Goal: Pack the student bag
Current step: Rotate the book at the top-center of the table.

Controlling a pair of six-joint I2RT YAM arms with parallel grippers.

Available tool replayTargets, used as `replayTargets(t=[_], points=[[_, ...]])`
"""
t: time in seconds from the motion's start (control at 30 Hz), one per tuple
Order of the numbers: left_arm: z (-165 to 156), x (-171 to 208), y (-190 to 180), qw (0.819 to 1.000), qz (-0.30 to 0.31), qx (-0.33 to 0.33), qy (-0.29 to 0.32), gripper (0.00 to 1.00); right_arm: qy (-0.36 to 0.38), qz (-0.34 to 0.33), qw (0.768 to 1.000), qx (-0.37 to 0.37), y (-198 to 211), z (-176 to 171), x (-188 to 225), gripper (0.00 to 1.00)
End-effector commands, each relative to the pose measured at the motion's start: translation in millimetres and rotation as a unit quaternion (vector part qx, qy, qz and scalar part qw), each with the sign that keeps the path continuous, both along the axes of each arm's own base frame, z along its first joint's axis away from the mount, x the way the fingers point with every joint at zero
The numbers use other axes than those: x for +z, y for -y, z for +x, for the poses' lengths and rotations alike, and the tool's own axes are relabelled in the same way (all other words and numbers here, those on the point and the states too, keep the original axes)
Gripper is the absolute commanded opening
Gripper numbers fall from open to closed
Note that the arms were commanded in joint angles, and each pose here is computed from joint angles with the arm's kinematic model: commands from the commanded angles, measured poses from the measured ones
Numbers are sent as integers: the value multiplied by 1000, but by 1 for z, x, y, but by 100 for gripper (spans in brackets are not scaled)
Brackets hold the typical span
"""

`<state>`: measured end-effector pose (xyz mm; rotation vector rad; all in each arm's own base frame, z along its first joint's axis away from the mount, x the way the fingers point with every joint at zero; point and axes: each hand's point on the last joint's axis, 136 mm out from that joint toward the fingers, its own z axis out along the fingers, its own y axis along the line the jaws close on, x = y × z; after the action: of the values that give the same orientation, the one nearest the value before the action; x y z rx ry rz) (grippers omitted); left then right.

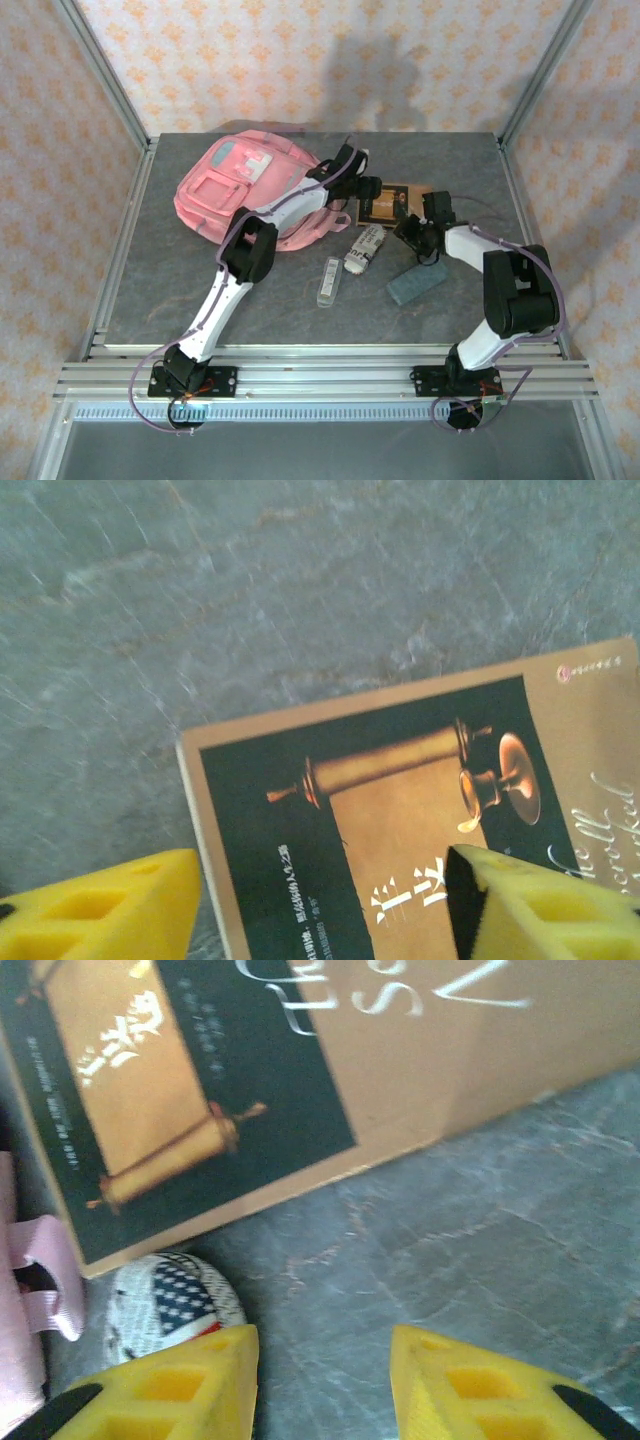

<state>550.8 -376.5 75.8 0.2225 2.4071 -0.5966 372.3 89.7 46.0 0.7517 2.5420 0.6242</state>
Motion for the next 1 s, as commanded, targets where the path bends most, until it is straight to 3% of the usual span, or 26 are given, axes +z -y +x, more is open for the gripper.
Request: replayTargets(t=[0.0, 0.27, 0.57, 0.73, 0.83, 0.9, 0.97], points=[[-12, -8, 18, 999, -22, -30, -23, 59, 15, 13, 999, -33, 8, 13, -4, 37], [-51, -42, 11, 996, 17, -38, -74, 32, 19, 3, 997, -78, 28, 48, -13, 36], [-109, -66, 1, 989, 54, -56, -125, 21, 34, 1, 995, -93, 29, 102, -16, 35], [-128, -52, 10, 989, 38, -68, -124, 20, 45, 1, 996, -83, 26, 120, -17, 35], [-122, -28, 12, 992, 29, -67, -100, 21, 46, -6, 996, -78, 27, 122, -17, 36], [-108, -6, 11, 995, 31, -57, -70, 28, 43, -6, 996, -75, 26, 121, -17, 37], [-89, 15, 10, 998, 24, -43, -45, 41, 41, -3, 997, -72, 25, 117, -17, 37]])
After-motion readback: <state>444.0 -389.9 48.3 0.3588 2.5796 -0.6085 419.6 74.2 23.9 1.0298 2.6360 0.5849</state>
